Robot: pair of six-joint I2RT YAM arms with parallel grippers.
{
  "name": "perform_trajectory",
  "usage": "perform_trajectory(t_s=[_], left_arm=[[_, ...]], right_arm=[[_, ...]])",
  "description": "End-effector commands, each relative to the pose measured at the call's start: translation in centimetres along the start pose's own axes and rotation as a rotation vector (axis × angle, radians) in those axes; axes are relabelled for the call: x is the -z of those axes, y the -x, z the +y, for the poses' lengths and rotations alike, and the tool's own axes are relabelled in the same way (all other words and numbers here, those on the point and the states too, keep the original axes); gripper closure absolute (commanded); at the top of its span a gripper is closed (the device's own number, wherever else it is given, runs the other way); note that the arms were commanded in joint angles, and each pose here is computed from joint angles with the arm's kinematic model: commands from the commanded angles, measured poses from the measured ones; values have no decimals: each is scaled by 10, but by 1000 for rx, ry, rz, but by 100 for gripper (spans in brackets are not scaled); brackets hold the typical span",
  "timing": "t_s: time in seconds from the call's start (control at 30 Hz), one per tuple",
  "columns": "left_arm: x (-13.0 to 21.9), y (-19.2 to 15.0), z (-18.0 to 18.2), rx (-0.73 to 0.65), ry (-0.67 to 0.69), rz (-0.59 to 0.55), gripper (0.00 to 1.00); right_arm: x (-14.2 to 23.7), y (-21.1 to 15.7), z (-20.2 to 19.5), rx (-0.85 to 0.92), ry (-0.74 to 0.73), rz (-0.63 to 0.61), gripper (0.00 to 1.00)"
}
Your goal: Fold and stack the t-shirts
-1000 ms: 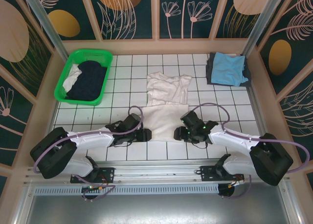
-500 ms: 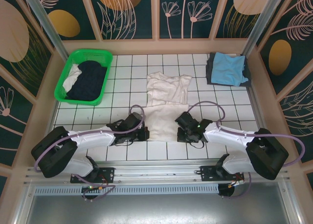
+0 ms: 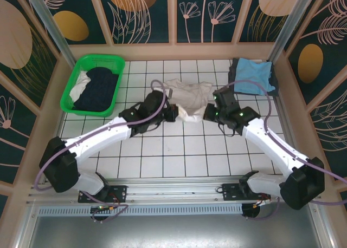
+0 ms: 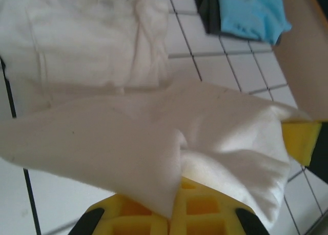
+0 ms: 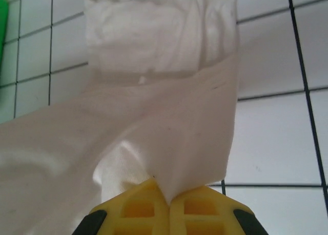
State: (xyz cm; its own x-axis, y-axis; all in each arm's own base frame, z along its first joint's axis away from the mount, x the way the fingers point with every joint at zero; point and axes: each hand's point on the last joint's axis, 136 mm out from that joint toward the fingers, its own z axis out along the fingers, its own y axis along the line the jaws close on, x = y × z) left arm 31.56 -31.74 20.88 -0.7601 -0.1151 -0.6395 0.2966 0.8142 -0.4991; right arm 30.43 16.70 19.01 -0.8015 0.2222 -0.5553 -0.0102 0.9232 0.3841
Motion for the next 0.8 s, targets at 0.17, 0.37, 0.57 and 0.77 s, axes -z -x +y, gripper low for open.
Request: perform_trajectory(t_s=[0.17,0.37,0.57,0.77], left_arm=[[-49,61,31,-21,62,11,100],[-93,72,57,15,44,93,100],[-111,84,91,82,44,129,92],[-137,91,112,86,65,163,84]], right_arm=[[-30,86,-1,36,61,-44,100],[-74,112,-9,44,72,19,100],[-111,126,-18,20,105,56,100],[-139,133,-26,11,110,86,100]])
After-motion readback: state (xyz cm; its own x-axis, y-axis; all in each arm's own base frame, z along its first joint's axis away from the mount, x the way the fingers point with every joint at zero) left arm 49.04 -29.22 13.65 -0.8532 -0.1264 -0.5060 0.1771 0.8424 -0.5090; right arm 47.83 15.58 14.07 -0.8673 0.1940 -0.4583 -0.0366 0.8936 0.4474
